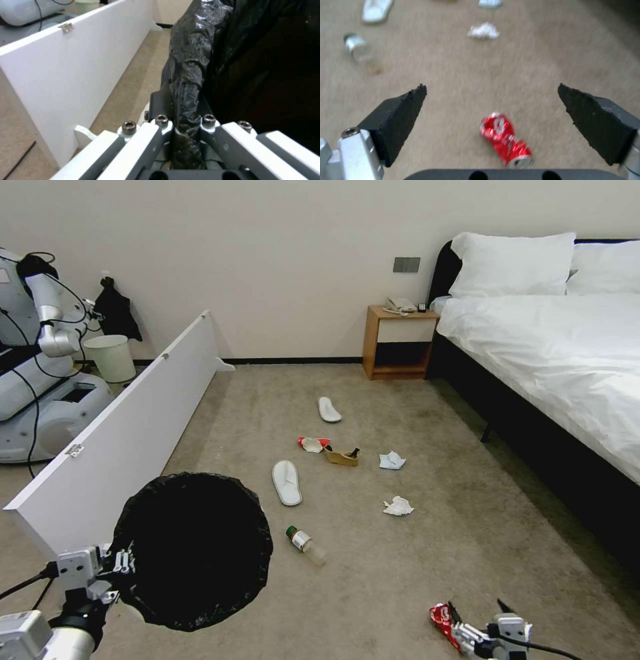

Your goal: Pick up the trash bin, then pick up the garbage from the floor and place it into the trash bin.

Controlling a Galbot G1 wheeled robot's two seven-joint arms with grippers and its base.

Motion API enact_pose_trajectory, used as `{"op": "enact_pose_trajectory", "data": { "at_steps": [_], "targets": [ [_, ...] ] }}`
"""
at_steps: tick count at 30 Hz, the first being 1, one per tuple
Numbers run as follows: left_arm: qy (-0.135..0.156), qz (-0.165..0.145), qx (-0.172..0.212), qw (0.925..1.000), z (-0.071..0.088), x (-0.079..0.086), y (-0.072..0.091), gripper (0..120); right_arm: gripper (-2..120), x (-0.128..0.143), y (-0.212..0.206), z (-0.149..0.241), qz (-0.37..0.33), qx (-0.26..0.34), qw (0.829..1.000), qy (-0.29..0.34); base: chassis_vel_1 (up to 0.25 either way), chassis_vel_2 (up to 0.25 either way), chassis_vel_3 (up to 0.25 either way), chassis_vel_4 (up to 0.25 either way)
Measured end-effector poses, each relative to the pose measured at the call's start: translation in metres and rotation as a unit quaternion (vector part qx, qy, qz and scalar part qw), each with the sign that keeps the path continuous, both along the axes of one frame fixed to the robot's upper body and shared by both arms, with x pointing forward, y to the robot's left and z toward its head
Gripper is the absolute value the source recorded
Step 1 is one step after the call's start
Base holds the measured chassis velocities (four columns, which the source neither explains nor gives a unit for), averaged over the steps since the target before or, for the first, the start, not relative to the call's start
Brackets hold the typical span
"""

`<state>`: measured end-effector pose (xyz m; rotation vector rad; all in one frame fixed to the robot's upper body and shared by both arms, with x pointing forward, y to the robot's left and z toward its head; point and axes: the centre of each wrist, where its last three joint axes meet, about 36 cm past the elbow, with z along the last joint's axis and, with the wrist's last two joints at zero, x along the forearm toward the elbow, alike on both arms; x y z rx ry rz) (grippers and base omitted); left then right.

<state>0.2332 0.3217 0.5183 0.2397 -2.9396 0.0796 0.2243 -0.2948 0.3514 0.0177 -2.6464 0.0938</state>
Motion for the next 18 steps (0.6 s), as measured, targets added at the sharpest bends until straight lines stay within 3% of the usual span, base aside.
{"op": "enact_pose_trajectory", "data": {
  "at_steps": [7, 18],
  "targets": [
    [-0.001, 0.013, 0.005, 0.9999, 0.007, -0.007, 0.006, 2, 100, 0.010, 0.004, -0.041, 0.009, -0.002, 0.998, 0.061, 0.000, 0.000, 0.000, 0.000],
    [-0.002, 0.023, 0.001, 0.9997, 0.009, -0.011, 0.004, 2, 100, 0.030, -0.007, -0.069, 0.004, -0.028, 0.996, 0.079, 0.000, 0.000, 0.000, 0.000]
  ]
}}
